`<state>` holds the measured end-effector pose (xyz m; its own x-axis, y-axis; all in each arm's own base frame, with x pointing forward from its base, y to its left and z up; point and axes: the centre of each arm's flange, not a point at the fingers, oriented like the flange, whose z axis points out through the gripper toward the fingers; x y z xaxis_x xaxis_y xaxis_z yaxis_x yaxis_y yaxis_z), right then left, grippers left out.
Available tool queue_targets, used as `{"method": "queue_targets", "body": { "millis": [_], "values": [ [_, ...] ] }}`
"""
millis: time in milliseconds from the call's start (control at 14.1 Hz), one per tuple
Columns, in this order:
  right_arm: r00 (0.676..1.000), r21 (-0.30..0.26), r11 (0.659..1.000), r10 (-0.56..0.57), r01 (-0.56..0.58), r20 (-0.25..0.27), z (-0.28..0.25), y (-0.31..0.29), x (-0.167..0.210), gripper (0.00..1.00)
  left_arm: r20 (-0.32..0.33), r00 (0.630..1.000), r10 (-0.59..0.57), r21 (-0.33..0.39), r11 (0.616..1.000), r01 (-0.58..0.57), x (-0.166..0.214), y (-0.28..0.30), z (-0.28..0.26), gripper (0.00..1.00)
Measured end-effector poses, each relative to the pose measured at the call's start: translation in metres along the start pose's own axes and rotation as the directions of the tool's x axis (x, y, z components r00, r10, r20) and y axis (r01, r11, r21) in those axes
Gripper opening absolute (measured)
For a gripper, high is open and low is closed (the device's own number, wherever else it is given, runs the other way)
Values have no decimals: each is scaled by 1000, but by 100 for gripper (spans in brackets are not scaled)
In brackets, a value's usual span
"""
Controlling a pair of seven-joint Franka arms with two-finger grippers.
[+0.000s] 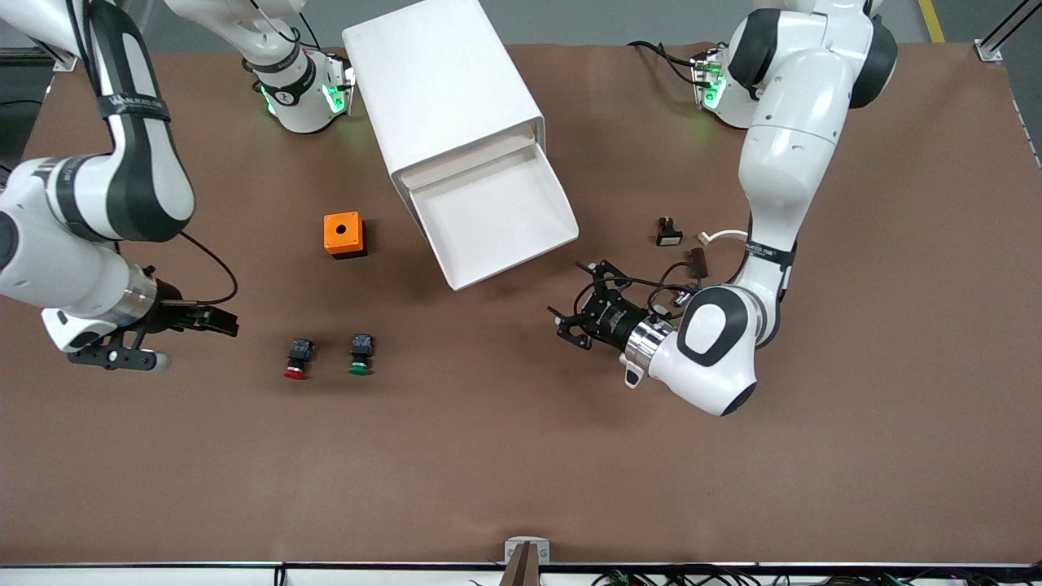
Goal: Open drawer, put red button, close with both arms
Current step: 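Move the right gripper over the red button while the left gripper backs off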
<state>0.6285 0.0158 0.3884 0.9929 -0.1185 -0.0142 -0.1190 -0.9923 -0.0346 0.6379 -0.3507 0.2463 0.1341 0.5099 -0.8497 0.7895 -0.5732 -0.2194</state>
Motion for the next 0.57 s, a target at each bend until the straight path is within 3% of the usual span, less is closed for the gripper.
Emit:
{"method": "queue_targets", "body": {
  "millis": [142,284,426,568],
  "values": [
    [1000,-1,1000,4,-4,-10,20,-5,-3,100,-164,978,129,-41,990,-137,-27,1,-15,100],
    [1000,-2,1000,28,-28,-10,40,-11,-2,100,-329,920,212,-56,968,-243,-56,0,-31,100],
    [999,-4,999,50,-50,-8,56,-24,-2,100,-486,828,279,-40,940,-339,-84,-3,-48,100],
    [998,-5,998,59,-59,-11,69,-37,-2,100,-635,705,315,11,916,-400,-108,-5,-55,100]
  ]
}}
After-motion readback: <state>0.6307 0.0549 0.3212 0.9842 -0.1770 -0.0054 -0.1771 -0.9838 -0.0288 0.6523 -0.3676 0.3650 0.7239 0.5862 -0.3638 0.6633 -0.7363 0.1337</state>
